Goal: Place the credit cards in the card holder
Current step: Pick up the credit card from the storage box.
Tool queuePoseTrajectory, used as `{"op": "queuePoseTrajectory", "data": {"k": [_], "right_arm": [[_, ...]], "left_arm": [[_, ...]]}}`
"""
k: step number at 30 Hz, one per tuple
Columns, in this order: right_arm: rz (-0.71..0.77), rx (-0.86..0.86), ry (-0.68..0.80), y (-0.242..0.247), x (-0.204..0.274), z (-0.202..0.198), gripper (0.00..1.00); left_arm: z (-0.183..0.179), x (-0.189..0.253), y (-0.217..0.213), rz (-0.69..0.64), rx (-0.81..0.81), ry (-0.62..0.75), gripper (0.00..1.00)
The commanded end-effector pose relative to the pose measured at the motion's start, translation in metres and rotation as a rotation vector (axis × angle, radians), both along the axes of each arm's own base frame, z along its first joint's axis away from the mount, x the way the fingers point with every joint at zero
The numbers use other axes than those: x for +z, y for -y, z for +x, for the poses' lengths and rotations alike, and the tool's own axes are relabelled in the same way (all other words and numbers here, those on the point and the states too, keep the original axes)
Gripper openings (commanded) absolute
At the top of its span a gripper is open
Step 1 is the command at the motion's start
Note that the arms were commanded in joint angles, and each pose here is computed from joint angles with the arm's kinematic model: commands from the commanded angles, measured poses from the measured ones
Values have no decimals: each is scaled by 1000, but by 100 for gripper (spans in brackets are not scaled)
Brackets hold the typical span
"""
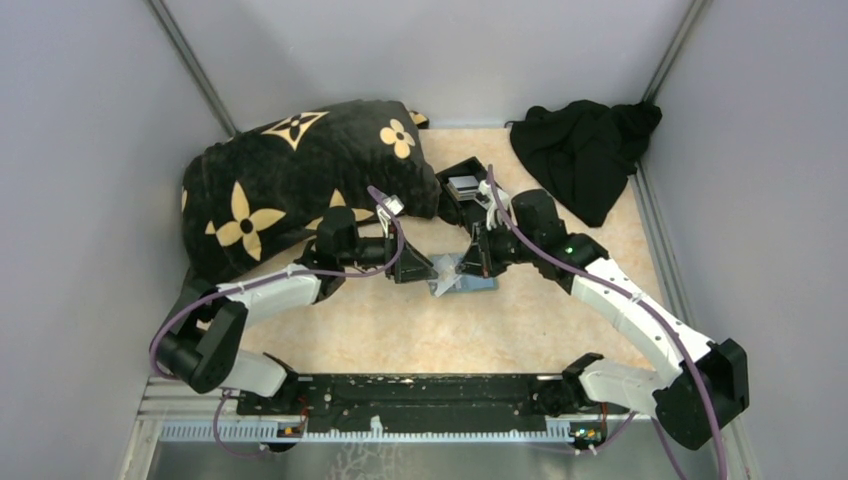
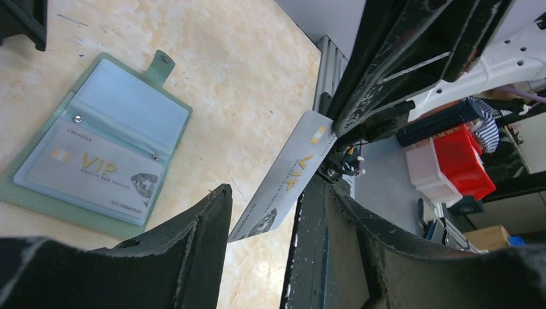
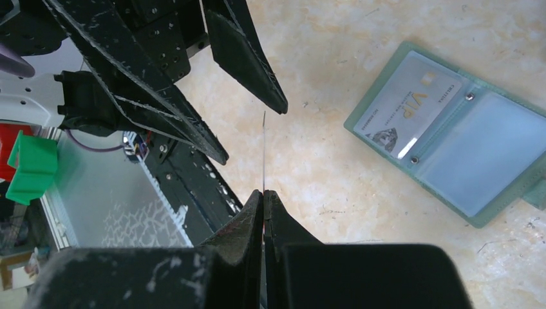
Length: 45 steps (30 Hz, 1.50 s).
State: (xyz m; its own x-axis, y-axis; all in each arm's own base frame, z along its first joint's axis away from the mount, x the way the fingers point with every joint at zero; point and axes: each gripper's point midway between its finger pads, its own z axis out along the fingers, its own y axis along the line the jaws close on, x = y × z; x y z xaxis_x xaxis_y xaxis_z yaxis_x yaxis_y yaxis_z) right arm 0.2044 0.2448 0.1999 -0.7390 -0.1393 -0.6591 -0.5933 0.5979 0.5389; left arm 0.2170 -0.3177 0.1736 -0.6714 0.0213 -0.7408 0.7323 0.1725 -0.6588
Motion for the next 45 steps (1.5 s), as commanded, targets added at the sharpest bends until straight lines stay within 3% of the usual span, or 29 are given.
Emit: {"op": "queuePoseTrajectory", "data": {"k": [1, 7, 10, 12, 18, 22, 27, 29, 37, 45], "right_arm": [[62, 40, 18, -12, 9, -1, 0], [75, 54, -5, -17, 5, 1, 0], [80, 50, -6, -18, 5, 4, 0], [82, 46, -11, -18, 4, 6, 0], [87, 41, -24, -18, 1, 12, 0], [86, 20, -10, -16, 2, 18, 0], [42, -69, 64, -5, 2, 34, 39], [37, -110, 101, 0, 1, 40, 45], [79, -328, 175, 22, -19, 55, 47], [-40, -465, 173, 46, -45, 70, 46]], "left_arm": [[-6, 9, 1, -52, -72, 47, 62], [-10, 7, 4, -67, -135, 26, 58], [-11, 1, 4, -63, -152, 10, 52], [-12, -1, 4, -63, -161, 0, 43], [-7, -6, 5, -71, -166, -32, 0], [-5, -7, 7, -88, -180, -57, 0], [10, -13, 5, -92, -101, -93, 0], [19, -14, 6, -94, -41, -113, 0], [63, -13, -2, -196, 334, -246, 0], [77, -32, 8, -213, 508, -383, 0]]}}
